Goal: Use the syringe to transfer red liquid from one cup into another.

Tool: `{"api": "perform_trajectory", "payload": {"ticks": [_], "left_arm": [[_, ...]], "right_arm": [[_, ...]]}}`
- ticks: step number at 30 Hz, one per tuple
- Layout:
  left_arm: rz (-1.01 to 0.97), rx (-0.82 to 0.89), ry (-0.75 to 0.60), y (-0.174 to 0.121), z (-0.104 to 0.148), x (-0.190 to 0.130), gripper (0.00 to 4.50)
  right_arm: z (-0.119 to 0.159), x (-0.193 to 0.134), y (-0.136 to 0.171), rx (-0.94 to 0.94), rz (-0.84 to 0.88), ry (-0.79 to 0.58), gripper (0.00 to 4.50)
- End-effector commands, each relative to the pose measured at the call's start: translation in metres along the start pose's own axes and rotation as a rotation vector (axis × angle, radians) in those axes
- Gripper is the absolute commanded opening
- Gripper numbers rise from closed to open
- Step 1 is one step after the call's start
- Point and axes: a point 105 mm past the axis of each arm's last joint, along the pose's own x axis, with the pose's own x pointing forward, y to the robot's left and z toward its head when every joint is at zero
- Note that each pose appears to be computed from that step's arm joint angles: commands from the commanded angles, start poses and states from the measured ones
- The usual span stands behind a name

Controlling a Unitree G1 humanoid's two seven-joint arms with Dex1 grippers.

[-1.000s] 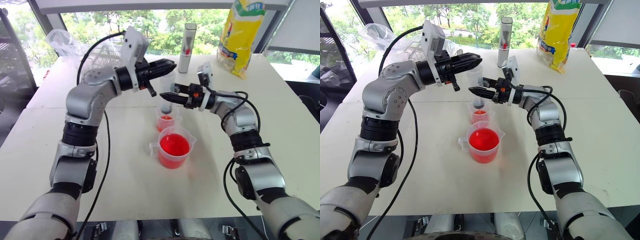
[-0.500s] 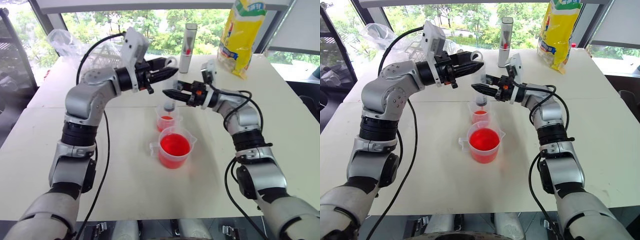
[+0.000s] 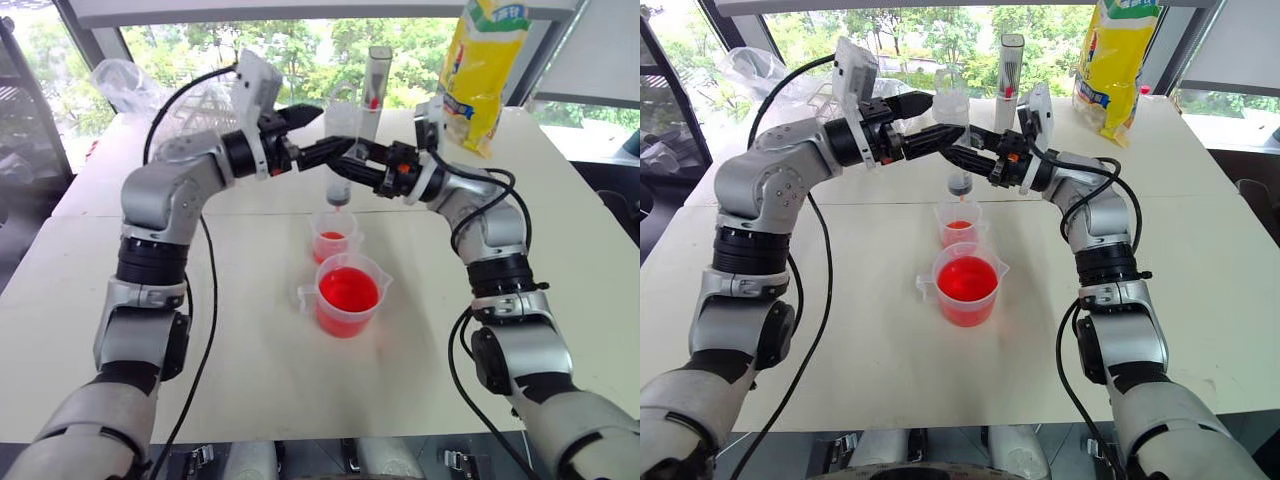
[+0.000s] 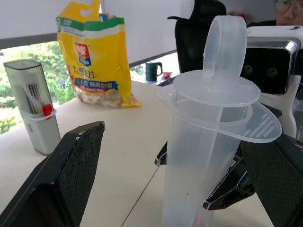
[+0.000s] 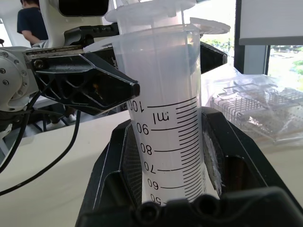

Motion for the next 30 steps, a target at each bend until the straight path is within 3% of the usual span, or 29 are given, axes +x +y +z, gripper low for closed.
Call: {"api": "perform_trajectory", "payload": {"ticks": [1,8,12,17,19,30], "left_arm": [[0.100,0.074,-0.043,0.016,0.018,-0.052,4.49],[0.081,0.072,0.067,-0.004,-0.022,-0.073,4.49],[0.034,0.036,0.078,-0.022,-0.035,-0.076,4.49],[0.005,0.001,0.086,-0.035,-0.045,-0.076,4.49],[0.003,-0.005,0.085,-0.037,-0.046,-0.076,4.49],[0.009,-0.007,0.100,-0.039,-0.048,-0.078,4.49]], "right_arm": [[0.033,-0.011,-0.006,-0.052,-0.023,-0.034,1.41],[0.058,-0.039,-0.033,-0.036,-0.231,0.191,1.41],[0.056,-0.061,-0.037,0.036,-0.333,0.389,1.41],[0.036,-0.089,-0.039,0.152,-0.465,0.631,1.41],[0.014,-0.105,-0.038,0.258,-0.519,0.766,1.41],[-0.067,-0.143,-0.006,0.614,-0.654,1.098,1.41]]}}
